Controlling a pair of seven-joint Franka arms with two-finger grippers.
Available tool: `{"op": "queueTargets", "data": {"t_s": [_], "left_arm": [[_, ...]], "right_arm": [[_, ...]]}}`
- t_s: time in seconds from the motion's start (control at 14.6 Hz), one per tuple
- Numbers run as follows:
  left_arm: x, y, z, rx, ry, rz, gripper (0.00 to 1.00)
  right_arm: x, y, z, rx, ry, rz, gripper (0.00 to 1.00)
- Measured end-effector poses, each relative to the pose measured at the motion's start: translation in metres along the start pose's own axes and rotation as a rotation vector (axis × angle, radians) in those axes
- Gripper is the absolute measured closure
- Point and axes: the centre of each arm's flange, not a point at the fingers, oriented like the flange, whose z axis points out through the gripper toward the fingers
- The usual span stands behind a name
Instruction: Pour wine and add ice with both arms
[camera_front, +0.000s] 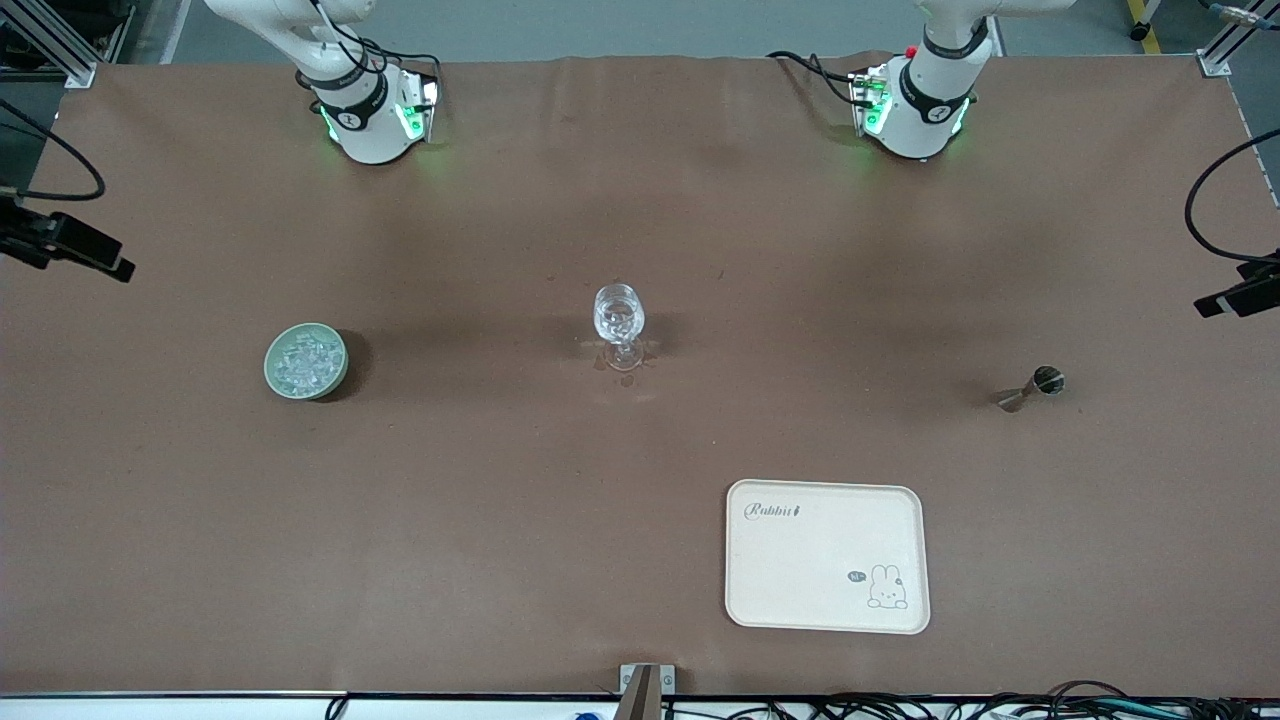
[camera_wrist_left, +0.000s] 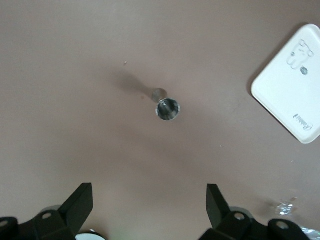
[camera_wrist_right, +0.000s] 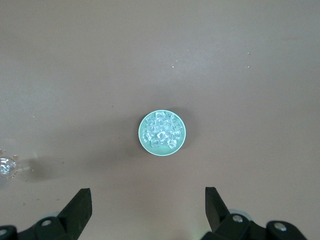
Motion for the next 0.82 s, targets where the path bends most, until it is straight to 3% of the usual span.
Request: {"op": "queueTargets", "data": {"t_s": [0.34,0.55,0.82], "left_arm": [[0.052,-0.058,0.06,-0.086,-0.102,-0.199,0.0],[0.072,-0.075,0.1,-0.067,-0.153,-0.262,0.0],[0.094,-0.105,0.14,-0.143,-0.196,-0.38,0.0]], "right_arm": [[0.011,-0.002,0.101,-0.001,-0.007,-0.009,0.0],[0.004,-0.004,0.162,-0.003,-0.007,-0.016,0.0],[-0.011,-0.002,0.233,-0.01,0.047,-0.032,0.0]]}}
